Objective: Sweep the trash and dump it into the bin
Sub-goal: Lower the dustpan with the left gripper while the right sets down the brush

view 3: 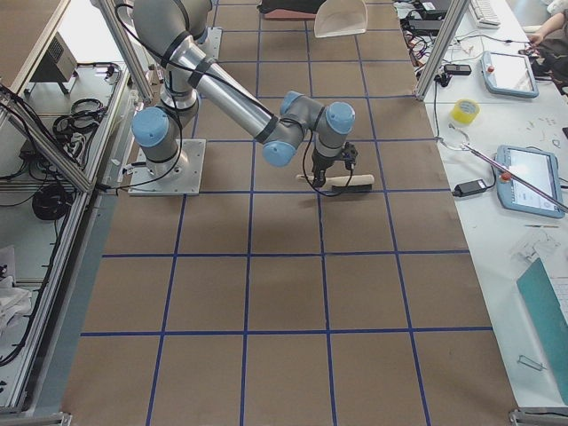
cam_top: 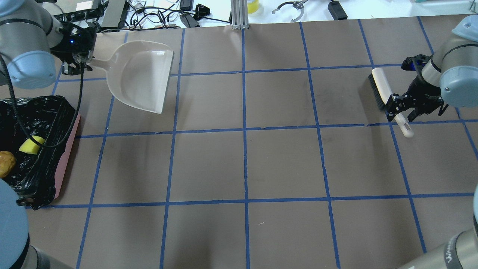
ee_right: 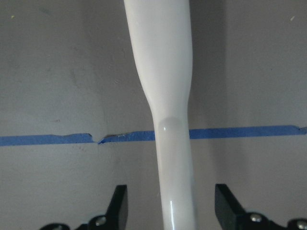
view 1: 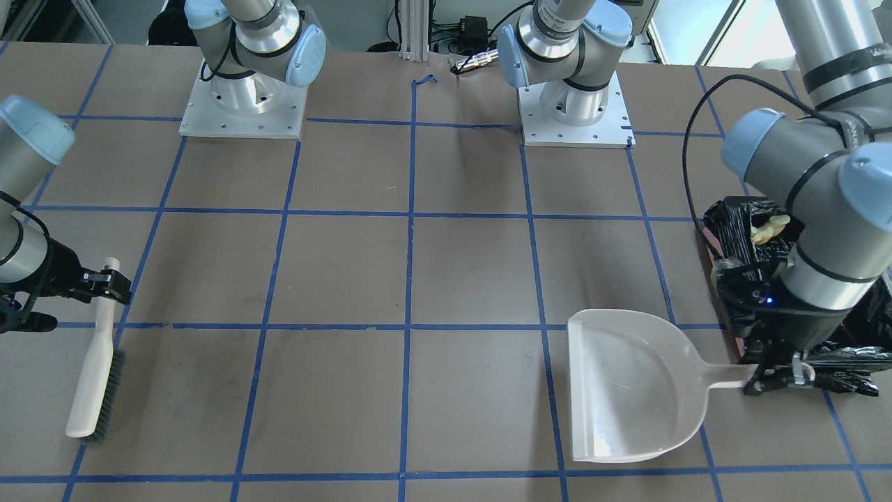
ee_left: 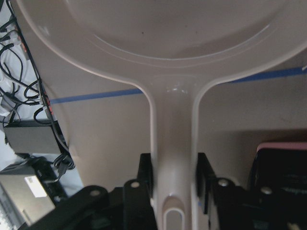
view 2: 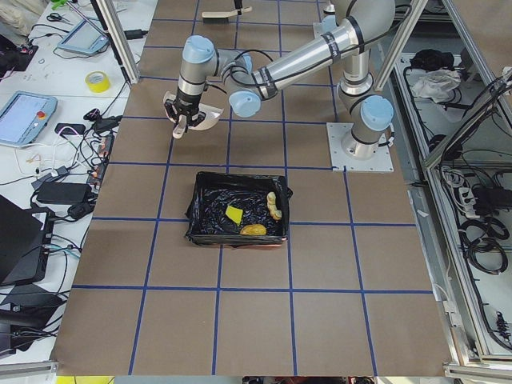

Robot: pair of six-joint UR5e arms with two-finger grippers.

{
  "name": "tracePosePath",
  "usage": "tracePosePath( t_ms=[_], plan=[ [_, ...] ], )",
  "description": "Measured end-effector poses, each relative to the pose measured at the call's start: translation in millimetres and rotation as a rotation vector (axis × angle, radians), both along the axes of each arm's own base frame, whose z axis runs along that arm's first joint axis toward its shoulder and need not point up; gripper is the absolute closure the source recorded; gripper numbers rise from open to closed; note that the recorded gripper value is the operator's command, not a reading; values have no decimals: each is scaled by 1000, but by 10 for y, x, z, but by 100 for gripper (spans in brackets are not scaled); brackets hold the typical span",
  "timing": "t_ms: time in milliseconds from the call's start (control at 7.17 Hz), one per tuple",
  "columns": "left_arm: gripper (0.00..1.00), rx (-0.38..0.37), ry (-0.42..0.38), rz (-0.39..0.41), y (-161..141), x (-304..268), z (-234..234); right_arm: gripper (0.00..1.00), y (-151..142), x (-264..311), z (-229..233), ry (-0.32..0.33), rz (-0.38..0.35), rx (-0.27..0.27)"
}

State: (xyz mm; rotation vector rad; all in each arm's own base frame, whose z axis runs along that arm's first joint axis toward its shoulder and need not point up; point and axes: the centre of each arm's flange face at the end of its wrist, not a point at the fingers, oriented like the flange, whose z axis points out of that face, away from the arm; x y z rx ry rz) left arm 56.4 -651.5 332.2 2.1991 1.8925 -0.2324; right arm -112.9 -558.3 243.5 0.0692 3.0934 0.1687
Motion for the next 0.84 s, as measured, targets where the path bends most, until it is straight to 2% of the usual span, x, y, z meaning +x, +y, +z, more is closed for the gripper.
tracePosePath(
  t_ms=[279,419,558,837],
  plan=[
    [100,97,84,-6,-146,-182,-513,9,-59,10,295,10,25,-23],
    [100,127,97,-7,-185,-211,-669,9,-134,36,589,11,33,-26],
    [100,145,102,-6,-212,-220,-772,8,-242,171,925,12,48,-27],
    [100,165,111,19,-254,-219,-897,2,-417,748,1498,19,91,-30]
  ],
)
